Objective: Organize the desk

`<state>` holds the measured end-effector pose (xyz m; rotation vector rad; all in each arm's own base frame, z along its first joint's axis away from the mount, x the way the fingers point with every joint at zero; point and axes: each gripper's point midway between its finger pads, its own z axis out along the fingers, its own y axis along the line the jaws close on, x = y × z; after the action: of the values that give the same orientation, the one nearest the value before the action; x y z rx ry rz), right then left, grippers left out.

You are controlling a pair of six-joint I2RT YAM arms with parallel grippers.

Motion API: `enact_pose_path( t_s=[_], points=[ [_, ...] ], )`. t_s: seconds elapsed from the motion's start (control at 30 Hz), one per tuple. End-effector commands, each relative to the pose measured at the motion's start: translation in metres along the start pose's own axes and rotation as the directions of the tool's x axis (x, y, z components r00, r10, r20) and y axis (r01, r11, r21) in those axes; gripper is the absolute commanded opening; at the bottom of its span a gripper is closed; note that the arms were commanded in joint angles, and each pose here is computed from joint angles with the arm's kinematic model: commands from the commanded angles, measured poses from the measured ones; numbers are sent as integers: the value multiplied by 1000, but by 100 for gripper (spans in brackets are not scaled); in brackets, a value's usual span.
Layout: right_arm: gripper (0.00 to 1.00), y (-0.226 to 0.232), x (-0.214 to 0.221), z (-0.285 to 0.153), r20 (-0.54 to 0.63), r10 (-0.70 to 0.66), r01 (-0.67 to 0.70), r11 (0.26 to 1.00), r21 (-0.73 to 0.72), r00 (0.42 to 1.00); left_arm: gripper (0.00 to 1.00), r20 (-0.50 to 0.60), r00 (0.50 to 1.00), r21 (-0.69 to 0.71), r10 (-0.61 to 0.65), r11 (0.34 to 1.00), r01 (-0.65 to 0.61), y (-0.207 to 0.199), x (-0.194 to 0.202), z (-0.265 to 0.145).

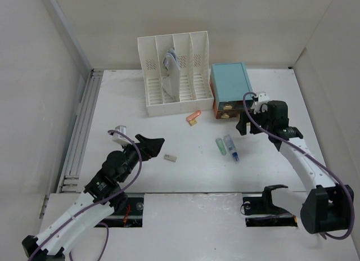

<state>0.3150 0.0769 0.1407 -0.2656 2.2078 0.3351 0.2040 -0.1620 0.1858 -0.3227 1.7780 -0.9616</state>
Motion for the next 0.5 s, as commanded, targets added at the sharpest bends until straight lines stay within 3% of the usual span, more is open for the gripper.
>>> enact_pose_path(
  t_s=[0.0, 0.17, 0.47],
  points=[
    [90, 34, -38, -27, 117, -85, 103, 983, -154, 990, 86, 26, 1000, 27, -1, 1000, 1, -8, -7, 2],
    [76, 64, -42, -39, 129, -153, 187, 930, -316, 980, 80, 18, 1000, 17, 11, 1000, -12, -6, -4, 6],
    [70, 118, -19, -53, 89, -194, 209, 782, -587, 977, 77, 11, 1000, 23, 11, 1000, -12, -9, -4, 6]
  ],
)
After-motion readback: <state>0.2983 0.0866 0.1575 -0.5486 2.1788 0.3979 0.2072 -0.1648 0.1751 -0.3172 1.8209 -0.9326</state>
